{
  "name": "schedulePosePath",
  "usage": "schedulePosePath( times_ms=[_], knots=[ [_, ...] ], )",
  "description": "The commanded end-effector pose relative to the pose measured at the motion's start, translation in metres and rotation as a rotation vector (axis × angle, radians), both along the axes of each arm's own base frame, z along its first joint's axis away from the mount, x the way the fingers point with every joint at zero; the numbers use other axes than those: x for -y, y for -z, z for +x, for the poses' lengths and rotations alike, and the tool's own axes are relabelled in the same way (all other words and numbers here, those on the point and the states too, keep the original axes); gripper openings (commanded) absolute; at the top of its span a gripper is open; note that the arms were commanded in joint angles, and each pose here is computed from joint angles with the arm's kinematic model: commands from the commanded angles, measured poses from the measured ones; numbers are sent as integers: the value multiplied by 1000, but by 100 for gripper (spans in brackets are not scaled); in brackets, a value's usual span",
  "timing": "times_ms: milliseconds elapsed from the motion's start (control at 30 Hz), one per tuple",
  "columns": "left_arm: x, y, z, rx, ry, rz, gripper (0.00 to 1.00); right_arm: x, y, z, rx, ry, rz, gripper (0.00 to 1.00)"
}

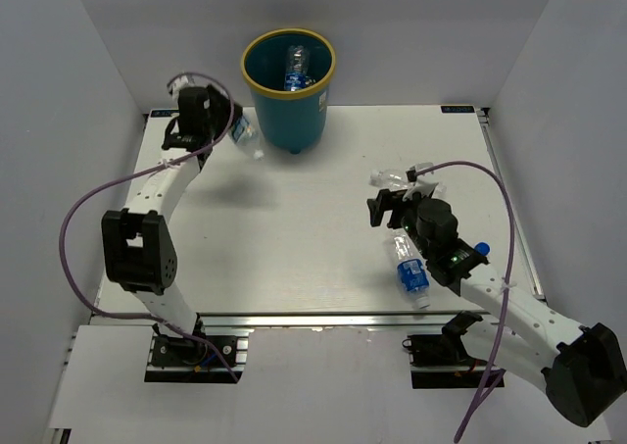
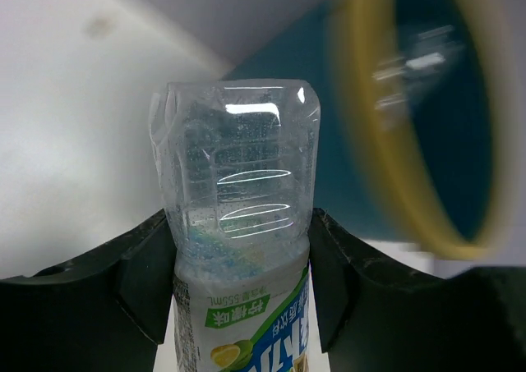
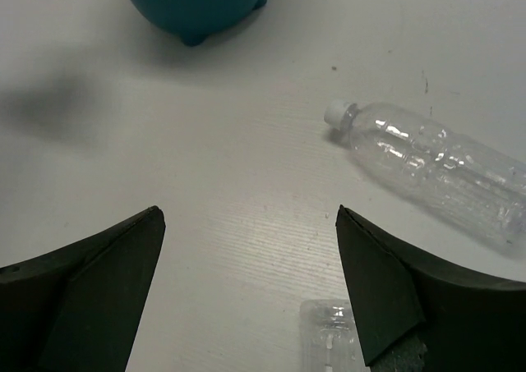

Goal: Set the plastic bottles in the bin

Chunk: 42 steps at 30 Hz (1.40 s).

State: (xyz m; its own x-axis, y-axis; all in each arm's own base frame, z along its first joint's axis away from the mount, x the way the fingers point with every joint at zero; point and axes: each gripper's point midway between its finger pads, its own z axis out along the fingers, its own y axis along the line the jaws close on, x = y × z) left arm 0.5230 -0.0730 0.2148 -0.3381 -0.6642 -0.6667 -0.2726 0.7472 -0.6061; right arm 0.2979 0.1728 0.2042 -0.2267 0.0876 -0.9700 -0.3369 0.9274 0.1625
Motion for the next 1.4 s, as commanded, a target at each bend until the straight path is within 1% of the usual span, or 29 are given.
schedulePosePath(
  times_ms=[0,33,100,133,167,200,233,267,333,367,400,467,500,533,600,700,733,833,933,967,1033,1067,1133,1167,1200,1233,1267,1300,1367],
  knots=[
    [31,-158,10,413,91,-57,35,-4,18,2,-29,-6,-5,89],
    [34,-181,17,472,94,-78,35,-4,19,2,-37,-7,-5,89],
    [42,-204,24,539,116,-95,35,-4,22,1,-47,-2,-4,89],
    [46,-233,27,631,119,-125,36,-3,23,0,-50,-3,0,89],
    [50,-230,40,648,124,-130,38,-3,24,-1,-50,-4,0,89],
    [64,-240,45,691,169,-139,41,-2,23,-1,-43,-5,6,89],
    [69,-242,55,697,170,-146,42,-1,21,-1,-35,3,13,89],
    [82,-254,76,734,198,-159,43,0,23,-2,-36,4,6,89],
    [94,-250,101,708,212,-167,48,5,22,-1,-38,29,-5,89],
    [100,-300,92,822,242,-180,53,10,27,-2,-57,46,-22,89],
    [109,-262,119,766,252,-181,65,13,28,-3,-62,59,-31,89],
    [115,-262,120,790,267,-212,76,24,38,-6,-101,102,-60,90],
    [113,-258,119,793,260,-215,85,29,38,-8,-109,120,-67,89],
    [114,-258,116,796,256,-210,89,38,46,-11,-136,159,-85,89],
    [115,-263,111,813,251,-197,98,46,48,-14,-141,185,-95,89],
    [125,-272,106,813,274,-154,98,55,56,-18,-167,220,-124,89],
    [125,-284,101,837,275,-146,98,57,57,-17,-170,236,-120,89],
    [122,-298,90,856,259,-136,98,50,68,-23,-239,192,-145,89],
    [119,-313,79,870,254,-110,98,49,86,-30,-367,185,-207,89],
    [116,-324,70,874,252,-101,98,51,99,-32,-427,198,-243,89],
    [111,-331,61,870,247,-79,98,57,107,-39,-515,236,-280,89],
    [108,-339,48,867,244,-67,98,59,116,-40,-561,260,-307,89],
    [101,-328,41,806,234,-12,98,60,118,-41,-594,278,-322,89],
    [96,-302,45,732,206,20,98,62,123,-44,-619,284,-342,89],
    [85,-306,26,702,184,48,98,64,125,-45,-628,294,-348,89],
    [76,-296,19,662,159,84,98,65,127,-46,-638,293,-355,89],
    [64,-240,22,523,111,133,98,65,131,-48,-652,294,-364,89],
    [50,-253,-6,534,76,146,98,64,134,-49,-663,288,-364,89],
    [26,-225,-29,481,-9,179,98,64,141,-50,-685,283,-376,86]
  ],
)
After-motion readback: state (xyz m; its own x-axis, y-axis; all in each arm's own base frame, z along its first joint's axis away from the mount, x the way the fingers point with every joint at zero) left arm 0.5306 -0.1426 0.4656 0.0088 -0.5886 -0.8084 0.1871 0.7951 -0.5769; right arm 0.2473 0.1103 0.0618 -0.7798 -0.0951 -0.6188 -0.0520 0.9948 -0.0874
